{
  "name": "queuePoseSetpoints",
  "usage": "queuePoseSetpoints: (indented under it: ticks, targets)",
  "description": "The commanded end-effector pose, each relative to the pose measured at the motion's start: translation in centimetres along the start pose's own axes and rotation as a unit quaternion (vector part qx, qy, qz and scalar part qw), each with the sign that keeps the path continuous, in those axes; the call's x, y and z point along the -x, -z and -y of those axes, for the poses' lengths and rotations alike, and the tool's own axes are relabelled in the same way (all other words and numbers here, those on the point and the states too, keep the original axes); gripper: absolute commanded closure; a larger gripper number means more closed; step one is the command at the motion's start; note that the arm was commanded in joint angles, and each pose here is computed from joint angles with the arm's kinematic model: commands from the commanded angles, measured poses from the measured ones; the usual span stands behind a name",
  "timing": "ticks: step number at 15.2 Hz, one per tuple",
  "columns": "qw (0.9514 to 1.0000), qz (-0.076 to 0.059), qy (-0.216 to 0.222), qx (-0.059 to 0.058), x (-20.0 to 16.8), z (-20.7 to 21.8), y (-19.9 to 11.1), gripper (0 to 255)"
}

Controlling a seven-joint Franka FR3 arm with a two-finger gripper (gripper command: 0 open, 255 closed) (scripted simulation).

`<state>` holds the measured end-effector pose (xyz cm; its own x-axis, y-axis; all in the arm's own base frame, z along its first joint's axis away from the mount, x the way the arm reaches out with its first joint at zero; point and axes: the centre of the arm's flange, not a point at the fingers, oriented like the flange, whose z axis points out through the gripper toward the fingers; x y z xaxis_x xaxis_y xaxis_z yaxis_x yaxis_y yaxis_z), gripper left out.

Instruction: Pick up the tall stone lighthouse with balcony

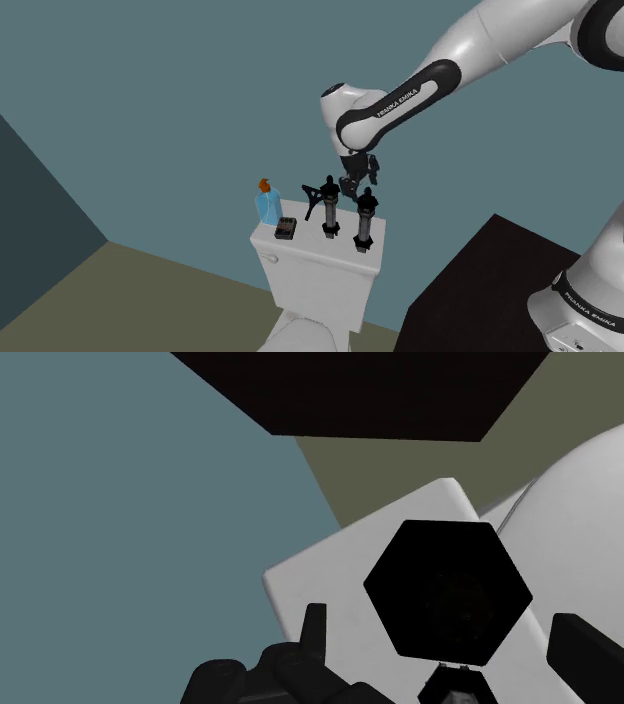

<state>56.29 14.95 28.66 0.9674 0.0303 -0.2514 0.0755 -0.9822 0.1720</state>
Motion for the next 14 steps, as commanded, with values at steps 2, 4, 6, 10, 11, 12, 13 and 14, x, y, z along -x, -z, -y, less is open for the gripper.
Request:
queuePoseSetpoints:
  ticks: [2, 4, 6, 10, 11, 12, 13, 14]
  targets:
    - [1.0, 0.001, -0.001, 0.004, -1.1, 0.6, -1.6, 0]
    - [1.0, 0.001, -0.001, 0.004, -1.4, 0.8, -2.6, 0]
    - [1.0, 0.001, -0.001, 0.004, -1.6, 0.9, -3.6, 0]
    - [1.0, 0.001, -0.001, 0.004, -1.9, 1.0, -4.4, 255]
    - [1.0, 0.001, -0.001, 0.004, -2.0, 1.0, -4.4, 255]
    - [1.0, 0.001, -0.001, 0.004, -2.0, 1.0, -4.4, 255]
    - [1.0, 0.001, -0.001, 0.004, -2.0, 1.0, -4.3, 255]
    - [1.0, 0.001, -0.001, 0.004, -1.9, 1.0, -4.4, 255]
